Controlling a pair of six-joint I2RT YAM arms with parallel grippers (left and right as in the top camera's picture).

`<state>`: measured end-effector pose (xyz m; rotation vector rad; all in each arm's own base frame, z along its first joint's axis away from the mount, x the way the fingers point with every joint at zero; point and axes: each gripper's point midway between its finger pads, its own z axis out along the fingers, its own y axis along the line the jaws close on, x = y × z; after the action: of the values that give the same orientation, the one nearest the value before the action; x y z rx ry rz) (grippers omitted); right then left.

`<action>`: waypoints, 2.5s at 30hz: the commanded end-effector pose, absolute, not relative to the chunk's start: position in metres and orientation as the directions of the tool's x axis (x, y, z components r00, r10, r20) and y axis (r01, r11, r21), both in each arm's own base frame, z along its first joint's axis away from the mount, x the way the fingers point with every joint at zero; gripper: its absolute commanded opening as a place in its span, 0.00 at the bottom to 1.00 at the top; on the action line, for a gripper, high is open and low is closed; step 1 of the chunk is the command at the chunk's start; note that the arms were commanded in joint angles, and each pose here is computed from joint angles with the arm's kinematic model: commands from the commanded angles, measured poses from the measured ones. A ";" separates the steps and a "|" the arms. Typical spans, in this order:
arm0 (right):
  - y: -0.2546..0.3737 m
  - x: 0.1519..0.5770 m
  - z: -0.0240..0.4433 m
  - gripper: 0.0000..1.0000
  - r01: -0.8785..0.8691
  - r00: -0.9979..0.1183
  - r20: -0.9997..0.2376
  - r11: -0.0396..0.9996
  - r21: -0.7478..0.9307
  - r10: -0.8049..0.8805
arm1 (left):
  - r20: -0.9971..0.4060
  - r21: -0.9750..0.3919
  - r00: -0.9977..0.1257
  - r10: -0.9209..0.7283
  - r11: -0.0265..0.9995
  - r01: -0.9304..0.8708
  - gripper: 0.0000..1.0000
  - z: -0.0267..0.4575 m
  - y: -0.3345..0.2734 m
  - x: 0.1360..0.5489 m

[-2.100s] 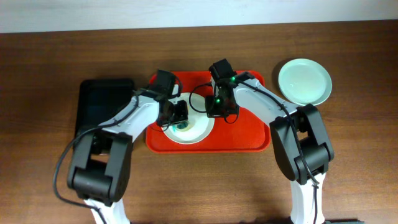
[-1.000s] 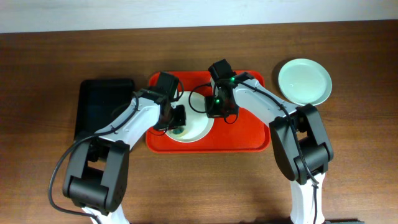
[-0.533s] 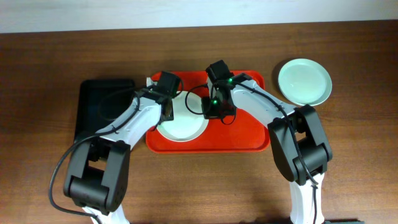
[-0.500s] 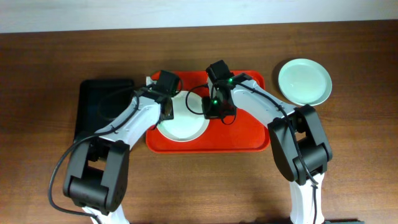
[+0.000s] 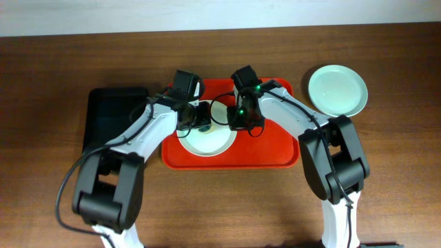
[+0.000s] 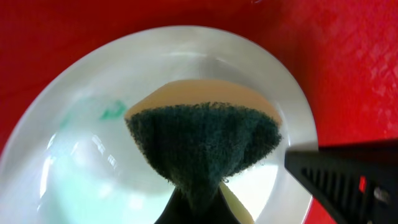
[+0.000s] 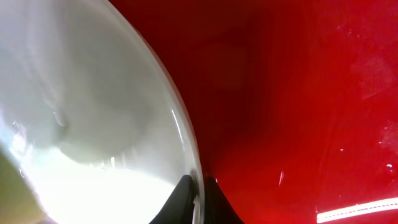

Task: Clean dirty plates on tray and stack at the side

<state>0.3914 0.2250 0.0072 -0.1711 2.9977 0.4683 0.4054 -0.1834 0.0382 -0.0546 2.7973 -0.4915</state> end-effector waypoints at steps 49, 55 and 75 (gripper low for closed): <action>0.209 0.389 -0.006 0.05 -0.107 -0.991 -0.102 0.970 0.219 -0.086 | -0.323 0.350 -0.946 -0.042 0.923 -0.160 0.00 0.028 -0.062 0.384; 0.210 0.391 -0.006 0.04 -0.143 -0.986 -0.117 0.966 0.217 -0.119 | -0.433 0.345 -0.900 -0.047 0.914 -0.214 0.00 0.066 -0.060 0.408; 0.207 0.432 0.106 0.04 -0.317 -0.874 -0.344 0.939 -0.132 -0.343 | -0.348 -0.019 -0.775 -0.528 0.830 -0.557 0.00 0.080 0.070 0.391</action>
<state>0.4177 0.2066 0.0567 -0.4320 2.8895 0.1080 0.3994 0.0625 0.1024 -0.7599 2.6474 0.1467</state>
